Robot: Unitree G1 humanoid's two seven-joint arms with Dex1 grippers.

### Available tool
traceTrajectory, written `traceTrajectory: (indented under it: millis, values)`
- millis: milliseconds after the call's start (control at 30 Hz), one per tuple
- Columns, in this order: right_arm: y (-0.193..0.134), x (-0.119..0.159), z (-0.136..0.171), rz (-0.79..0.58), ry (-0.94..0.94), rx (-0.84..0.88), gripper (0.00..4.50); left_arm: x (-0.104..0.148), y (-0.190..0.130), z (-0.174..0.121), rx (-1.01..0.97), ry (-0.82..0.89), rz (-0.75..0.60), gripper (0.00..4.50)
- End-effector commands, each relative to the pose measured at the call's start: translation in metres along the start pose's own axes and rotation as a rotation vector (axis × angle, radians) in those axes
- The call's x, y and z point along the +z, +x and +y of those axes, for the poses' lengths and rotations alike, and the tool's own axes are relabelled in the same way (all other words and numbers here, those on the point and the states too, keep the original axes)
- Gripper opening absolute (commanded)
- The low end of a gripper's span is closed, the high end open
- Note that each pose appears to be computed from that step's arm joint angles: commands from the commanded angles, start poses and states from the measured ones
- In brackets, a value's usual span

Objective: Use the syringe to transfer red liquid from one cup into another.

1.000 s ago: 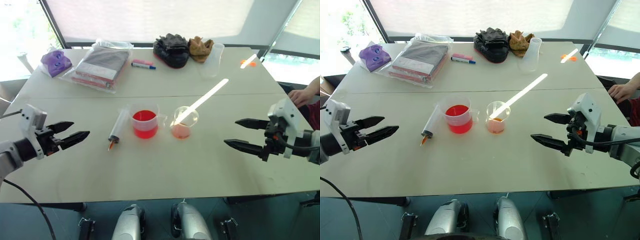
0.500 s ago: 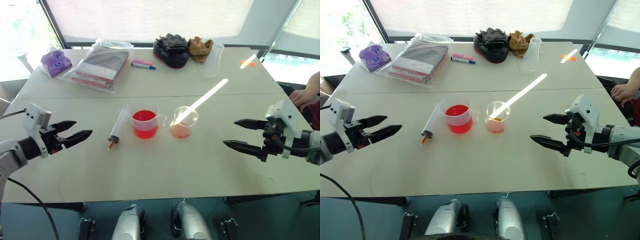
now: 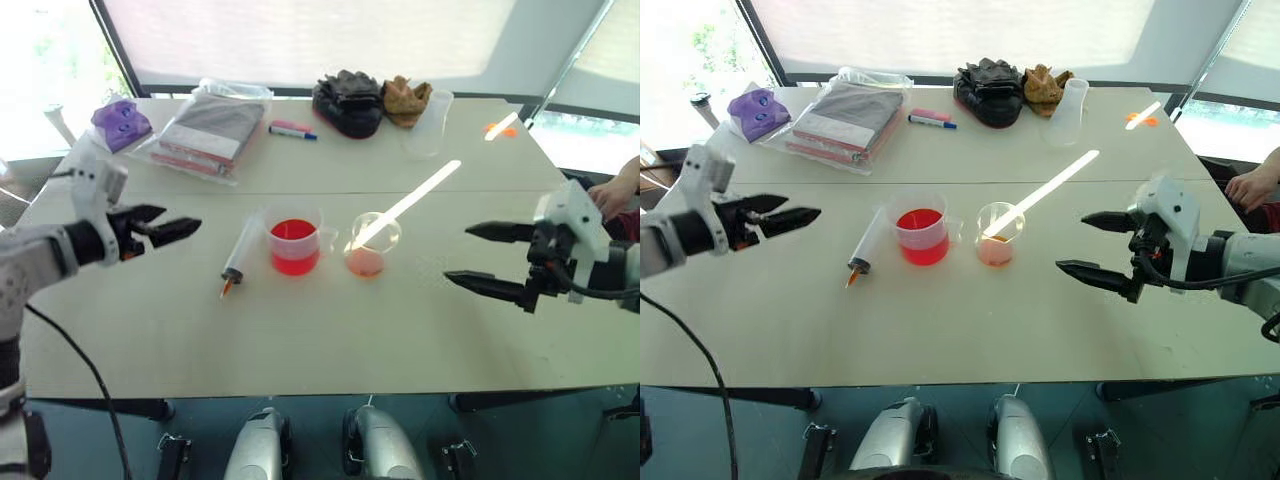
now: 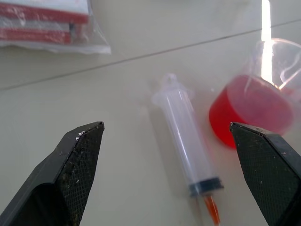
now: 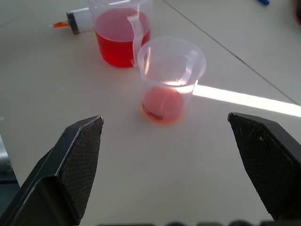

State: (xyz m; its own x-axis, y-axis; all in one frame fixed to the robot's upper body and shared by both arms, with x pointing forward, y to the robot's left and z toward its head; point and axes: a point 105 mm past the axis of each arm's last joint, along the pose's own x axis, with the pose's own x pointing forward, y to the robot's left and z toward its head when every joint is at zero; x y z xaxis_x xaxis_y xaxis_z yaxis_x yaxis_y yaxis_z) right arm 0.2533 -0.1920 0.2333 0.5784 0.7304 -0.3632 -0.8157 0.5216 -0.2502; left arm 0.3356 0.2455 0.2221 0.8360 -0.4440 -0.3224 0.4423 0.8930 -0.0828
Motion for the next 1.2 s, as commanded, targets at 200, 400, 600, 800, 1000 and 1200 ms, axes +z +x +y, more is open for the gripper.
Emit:
traceTrajectory:
  millis: [200, 400, 600, 800, 1000, 1200]
  values:
    - [0.003, 0.04, 0.015, -0.065, -0.12, 0.053, 4.44, -0.022, 0.04, -0.005, 0.067, -0.122, 0.292, 4.5]
    - [0.006, 0.047, 0.029, -0.052, -0.151, 0.097, 4.44, -0.027, 0.069, -0.018, 0.063, -0.141, 0.367, 4.5]
    - [0.008, 0.046, 0.027, -0.04, -0.156, 0.086, 4.44, -0.023, 0.087, -0.023, 0.08, -0.146, 0.41, 4.5]
    - [0.011, 0.04, 0.026, -0.037, -0.145, 0.069, 4.44, -0.023, 0.097, -0.019, 0.092, -0.129, 0.463, 4.5]
    - [0.013, 0.032, 0.027, -0.029, -0.134, 0.052, 4.44, -0.011, 0.11, -0.025, 0.051, -0.098, 0.454, 4.5]
    - [0.012, 0.03, 0.029, -0.027, -0.127, 0.037, 4.44, -0.001, 0.105, -0.028, 0.027, -0.136, 0.453, 4.5]
